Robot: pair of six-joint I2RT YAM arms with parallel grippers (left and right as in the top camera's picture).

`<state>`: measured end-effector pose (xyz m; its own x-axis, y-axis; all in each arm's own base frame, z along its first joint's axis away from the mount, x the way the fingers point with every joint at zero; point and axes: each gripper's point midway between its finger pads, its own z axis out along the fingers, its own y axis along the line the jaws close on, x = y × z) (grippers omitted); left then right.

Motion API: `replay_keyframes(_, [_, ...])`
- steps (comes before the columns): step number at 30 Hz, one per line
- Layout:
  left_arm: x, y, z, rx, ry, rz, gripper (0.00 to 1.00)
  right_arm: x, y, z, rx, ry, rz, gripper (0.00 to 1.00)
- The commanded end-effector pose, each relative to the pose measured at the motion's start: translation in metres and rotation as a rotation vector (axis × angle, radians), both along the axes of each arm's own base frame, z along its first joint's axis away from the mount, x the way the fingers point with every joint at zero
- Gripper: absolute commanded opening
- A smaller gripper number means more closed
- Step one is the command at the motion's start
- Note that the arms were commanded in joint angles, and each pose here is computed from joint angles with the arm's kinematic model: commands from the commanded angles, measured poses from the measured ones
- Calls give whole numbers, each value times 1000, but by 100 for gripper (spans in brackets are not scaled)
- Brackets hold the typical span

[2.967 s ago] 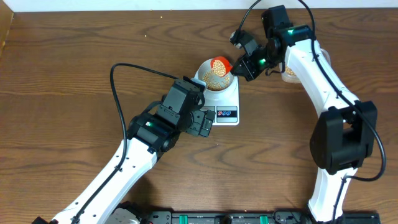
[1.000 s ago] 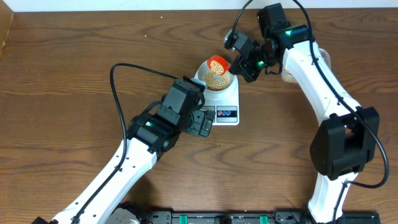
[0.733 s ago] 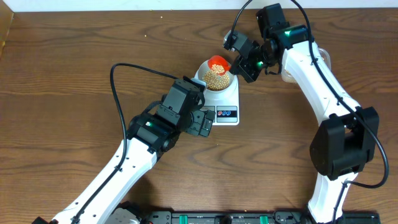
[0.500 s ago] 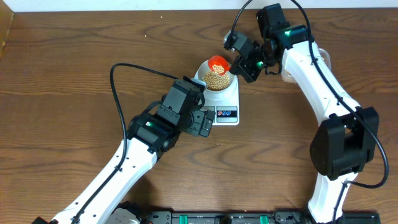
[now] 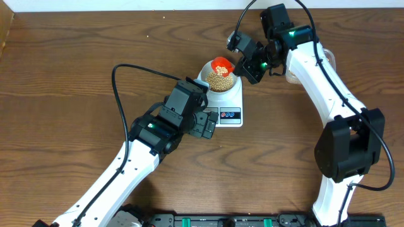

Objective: Scoop item into bowl and weigh 50g on scale
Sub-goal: 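Keep tilting the red scoop to pour remaining soybeans into the bowl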

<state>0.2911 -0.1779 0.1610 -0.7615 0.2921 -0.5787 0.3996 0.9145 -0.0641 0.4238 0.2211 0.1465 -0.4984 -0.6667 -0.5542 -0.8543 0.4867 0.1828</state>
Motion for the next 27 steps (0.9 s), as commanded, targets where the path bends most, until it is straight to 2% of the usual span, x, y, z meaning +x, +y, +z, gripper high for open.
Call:
replay_keyframes(1, [1,0,2,4,-8,-7,100,2,4,21,15,-61,25,1])
replay_keyframes(27, [1,0,2,4,-8,-7,100,5,2,20,-18,-133,103,1])
